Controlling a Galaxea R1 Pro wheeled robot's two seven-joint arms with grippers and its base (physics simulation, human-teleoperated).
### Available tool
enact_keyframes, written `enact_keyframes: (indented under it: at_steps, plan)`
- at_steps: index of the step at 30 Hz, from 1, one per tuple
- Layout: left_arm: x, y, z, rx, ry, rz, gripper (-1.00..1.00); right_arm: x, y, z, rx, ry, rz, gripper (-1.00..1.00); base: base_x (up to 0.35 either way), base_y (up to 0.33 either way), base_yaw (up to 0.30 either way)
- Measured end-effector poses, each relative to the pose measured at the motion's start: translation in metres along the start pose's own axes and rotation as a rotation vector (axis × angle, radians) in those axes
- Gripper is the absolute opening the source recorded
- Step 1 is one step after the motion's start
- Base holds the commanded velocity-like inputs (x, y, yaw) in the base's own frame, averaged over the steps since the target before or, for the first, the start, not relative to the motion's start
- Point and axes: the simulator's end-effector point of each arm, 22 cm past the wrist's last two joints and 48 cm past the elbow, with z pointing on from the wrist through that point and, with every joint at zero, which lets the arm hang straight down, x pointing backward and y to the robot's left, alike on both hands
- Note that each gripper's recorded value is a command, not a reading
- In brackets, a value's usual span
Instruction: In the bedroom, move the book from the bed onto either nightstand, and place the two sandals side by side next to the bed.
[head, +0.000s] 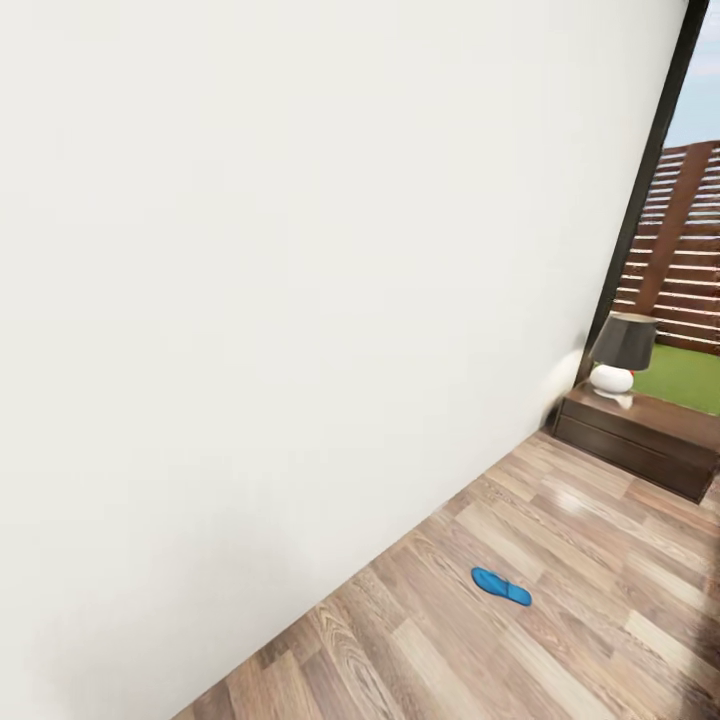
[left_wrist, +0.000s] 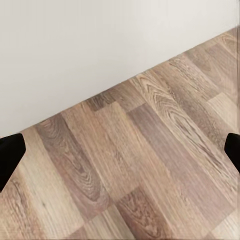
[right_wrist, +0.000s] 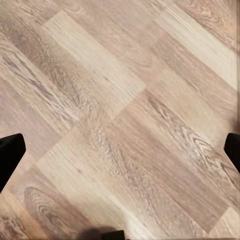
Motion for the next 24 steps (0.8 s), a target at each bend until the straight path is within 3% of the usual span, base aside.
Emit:
enact_keyframes:
  at_steps: [12,24]
  plan:
    - [0.0,0.0,0.0,0.0,0.0,0.001,1.0,0.0,0.0002,0.0,-0.001,0.0,-0.001,1.0,0.022,0.002,-0.171]
    - [0.0,-0.0001,0.0001,0.0,0.0,0.0,1.0,0.0,0.0001,0.0,-0.001,0.0,-0.003,1.0,0.002,0.0,-0.266]
